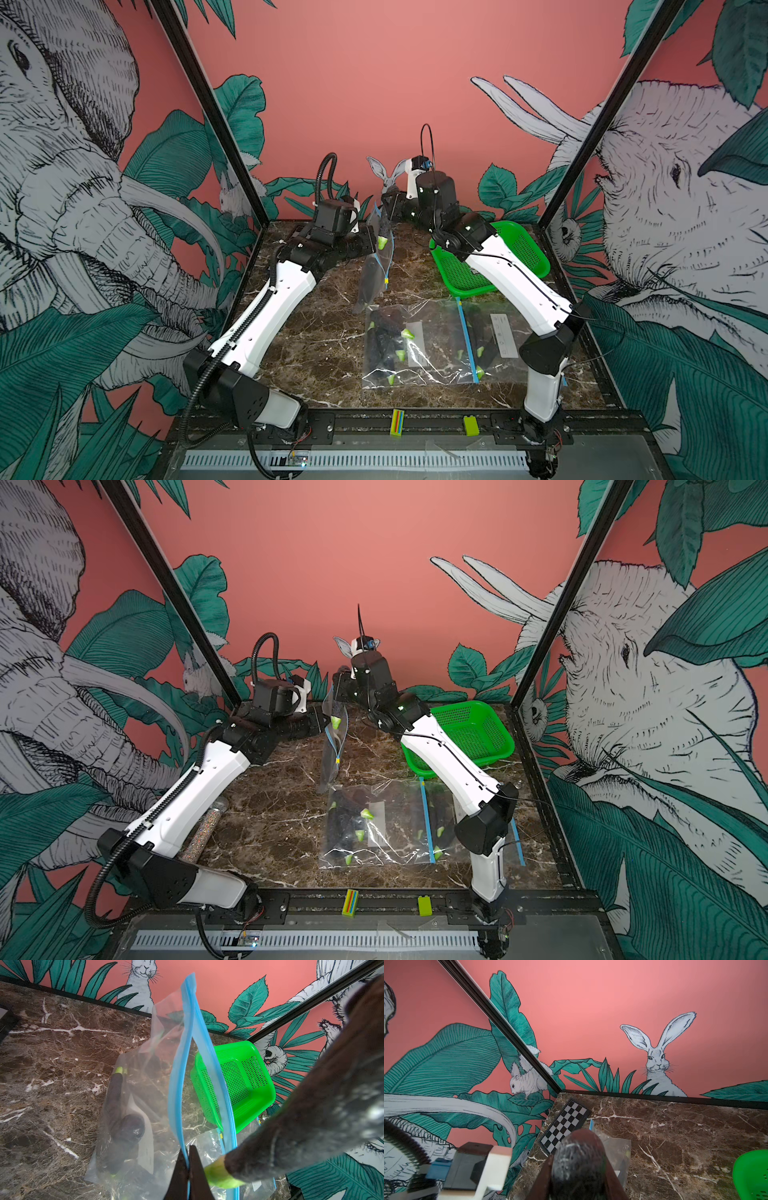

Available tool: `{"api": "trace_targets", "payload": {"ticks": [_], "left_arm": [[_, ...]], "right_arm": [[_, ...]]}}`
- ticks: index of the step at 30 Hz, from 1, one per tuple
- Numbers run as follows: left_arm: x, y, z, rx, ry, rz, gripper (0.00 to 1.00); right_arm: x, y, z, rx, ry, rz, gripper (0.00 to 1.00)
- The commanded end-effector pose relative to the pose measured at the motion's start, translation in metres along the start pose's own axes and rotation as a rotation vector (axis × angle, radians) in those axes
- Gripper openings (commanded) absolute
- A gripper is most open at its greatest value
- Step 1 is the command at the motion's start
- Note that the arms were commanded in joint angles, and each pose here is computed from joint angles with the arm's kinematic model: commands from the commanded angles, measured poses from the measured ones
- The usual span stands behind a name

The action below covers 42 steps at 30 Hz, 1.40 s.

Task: Place the eggplant in a zip-top bag and seal the zipper
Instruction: Place the eggplant in the zipper food storage bag, then zip the zipper on the zipper food storage bag.

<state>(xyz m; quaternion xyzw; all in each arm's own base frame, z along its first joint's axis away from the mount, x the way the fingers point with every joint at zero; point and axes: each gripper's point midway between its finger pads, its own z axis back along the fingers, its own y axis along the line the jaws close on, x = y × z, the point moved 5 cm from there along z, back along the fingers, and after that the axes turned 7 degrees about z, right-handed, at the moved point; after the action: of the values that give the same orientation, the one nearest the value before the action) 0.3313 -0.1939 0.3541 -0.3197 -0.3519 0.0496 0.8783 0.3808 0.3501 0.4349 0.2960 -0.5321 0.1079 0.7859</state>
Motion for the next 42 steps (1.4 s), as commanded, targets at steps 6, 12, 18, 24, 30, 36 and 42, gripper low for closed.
{"api": "trace_targets", "payload": {"ticks": [6, 12, 18, 24, 30, 36, 42], "left_arm": [[0.011, -0.013, 0.017, -0.033, -0.042, -0.007, 0.00], [0.011, -0.011, 0.015, -0.022, -0.042, -0.012, 0.00], [0.012, -0.012, 0.014, -0.025, -0.044, -0.011, 0.00], [0.013, -0.012, 0.012, -0.026, -0.044, -0.007, 0.00], [0.020, -0.015, 0.021, -0.017, -0.079, 0.028, 0.00], [0.048, -0.028, 0.040, -0.036, -0.223, 0.089, 0.00], [0.073, -0.047, 0.046, -0.088, -0.280, 0.131, 0.00]], "right_arm": [[-0.020, 0.002, -0.008, -0.020, 0.014, 0.015, 0.17], [-0.033, 0.000, -0.006, -0.025, 0.041, 0.025, 0.25], [-0.023, 0.008, 0.009, 0.027, 0.051, 0.047, 0.61], [-0.003, 0.008, 0.037, 0.071, 0.049, 0.082, 0.78], [0.009, -0.015, 0.084, 0.125, -0.070, 0.172, 0.85], [-0.003, -0.054, 0.129, 0.123, -0.124, 0.240, 0.98], [-0.025, -0.067, 0.154, 0.150, -0.114, 0.337, 0.89]]}}
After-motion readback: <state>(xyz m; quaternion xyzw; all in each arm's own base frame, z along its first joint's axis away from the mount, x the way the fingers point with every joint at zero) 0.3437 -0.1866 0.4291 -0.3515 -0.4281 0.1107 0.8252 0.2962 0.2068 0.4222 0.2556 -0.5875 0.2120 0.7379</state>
